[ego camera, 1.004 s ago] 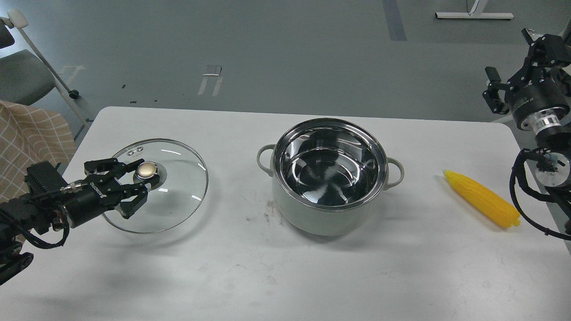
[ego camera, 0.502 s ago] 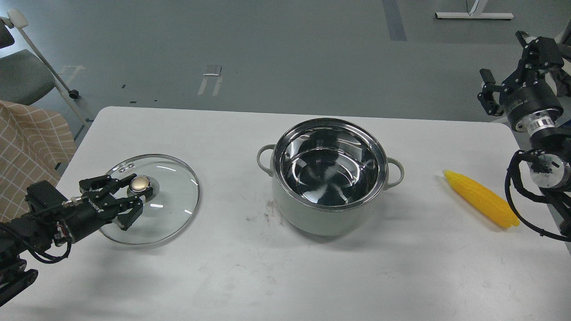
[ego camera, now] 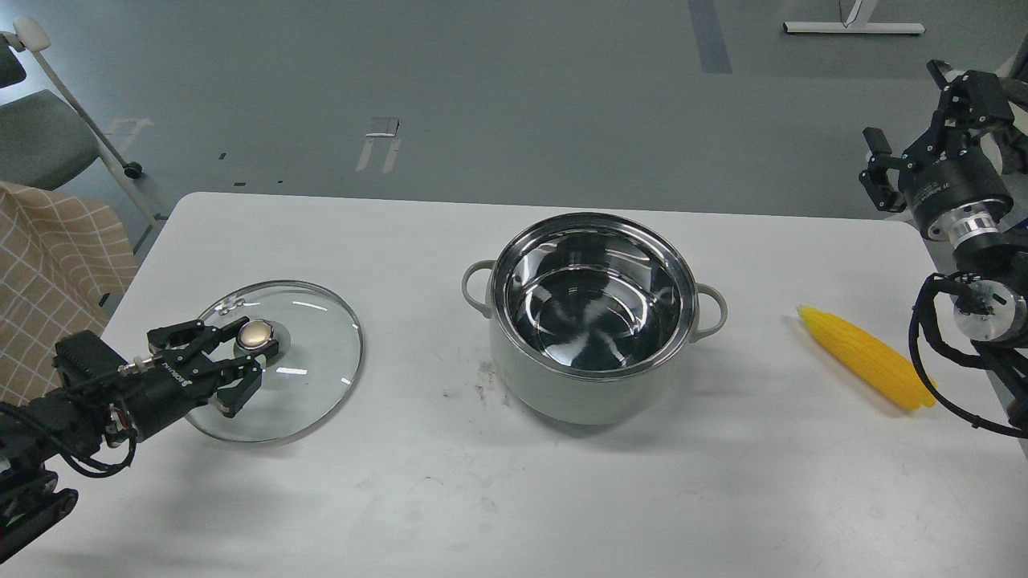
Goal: Open pot and put corn in
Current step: 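Open the left gripper and raise the left arm away from the lid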
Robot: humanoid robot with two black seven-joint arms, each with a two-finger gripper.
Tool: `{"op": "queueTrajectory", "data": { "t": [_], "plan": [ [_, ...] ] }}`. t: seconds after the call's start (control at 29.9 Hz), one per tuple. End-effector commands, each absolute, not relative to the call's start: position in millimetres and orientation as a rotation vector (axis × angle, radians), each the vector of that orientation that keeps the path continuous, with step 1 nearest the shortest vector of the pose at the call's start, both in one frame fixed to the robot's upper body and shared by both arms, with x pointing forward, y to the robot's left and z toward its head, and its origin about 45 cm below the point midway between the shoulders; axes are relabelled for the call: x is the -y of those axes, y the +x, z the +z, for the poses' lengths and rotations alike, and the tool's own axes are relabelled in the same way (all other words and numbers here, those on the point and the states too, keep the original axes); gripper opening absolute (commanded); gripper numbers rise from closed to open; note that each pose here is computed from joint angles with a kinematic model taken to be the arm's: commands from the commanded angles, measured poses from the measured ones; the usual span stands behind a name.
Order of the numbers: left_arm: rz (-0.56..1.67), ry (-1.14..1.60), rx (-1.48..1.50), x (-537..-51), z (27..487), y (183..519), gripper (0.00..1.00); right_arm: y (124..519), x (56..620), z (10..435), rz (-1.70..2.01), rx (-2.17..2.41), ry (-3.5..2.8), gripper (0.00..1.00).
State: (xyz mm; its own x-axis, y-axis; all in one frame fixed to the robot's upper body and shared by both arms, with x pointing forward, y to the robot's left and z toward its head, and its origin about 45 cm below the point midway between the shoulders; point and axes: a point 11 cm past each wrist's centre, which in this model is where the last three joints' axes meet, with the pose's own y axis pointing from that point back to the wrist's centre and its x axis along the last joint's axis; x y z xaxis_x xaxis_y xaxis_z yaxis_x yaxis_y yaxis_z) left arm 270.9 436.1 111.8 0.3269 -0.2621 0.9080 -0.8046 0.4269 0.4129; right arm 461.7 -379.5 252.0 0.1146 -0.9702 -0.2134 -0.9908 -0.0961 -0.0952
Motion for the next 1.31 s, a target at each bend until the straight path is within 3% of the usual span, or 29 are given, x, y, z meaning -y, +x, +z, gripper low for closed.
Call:
{"op": "queueTrajectory", "data": {
  "t": [0.0, 0.1, 0.37, 0.57, 0.7, 0.87, 0.97, 1.0, 1.17, 1.27],
  "plan": [
    [0.477, 1.121, 1.231, -436.5, 112.7, 271.6, 0.82, 461.7, 379.5, 252.0, 0.141, -1.953, -2.174, 1.0],
    [0.502, 1.118, 1.216, -437.4, 113.1, 271.8, 0.93, 461.7, 379.5, 252.0, 0.141, -1.953, -2.174, 1.0],
    [0.561, 1.104, 1.237, -441.8, 133.5, 282.4, 0.95, 461.6, 381.2, 254.6, 0.134, -1.95, -2.176, 1.0],
    [0.886, 0.835, 1.094, -421.9, 242.1, 336.7, 0.95, 461.1, 383.9, 269.6, 0.019, -1.937, -2.269, 1.0],
    [1.034, 0.534, 0.857, -399.9, 320.7, 382.8, 0.95, 453.3, 379.9, 297.4, -0.342, -1.87, -2.549, 1.0],
    [1.014, 0.122, 0.522, -361.8, 371.9, 407.3, 0.95, 436.4, 394.2, 323.5, -0.798, -1.806, -2.798, 1.0],
    [0.996, -0.1, 0.378, -333.8, 383.2, 421.3, 0.96, 414.7, 410.9, 327.6, -1.147, -1.718, -3.021, 1.0],
    [0.996, -0.101, 0.378, -333.7, 383.2, 421.4, 0.96, 414.6, 411.0, 327.6, -1.149, -1.717, -3.022, 1.0],
    [0.976, -0.184, 0.321, -307.1, 381.2, 429.5, 0.96, 368.9, 449.2, 301.2, -1.964, -1.245, -3.46, 1.0],
    [0.966, -0.198, 0.309, -299.4, 378.8, 430.4, 0.96, 358.1, 462.2, 283.8, -2.258, -0.944, -3.565, 1.0]
  ]
}}
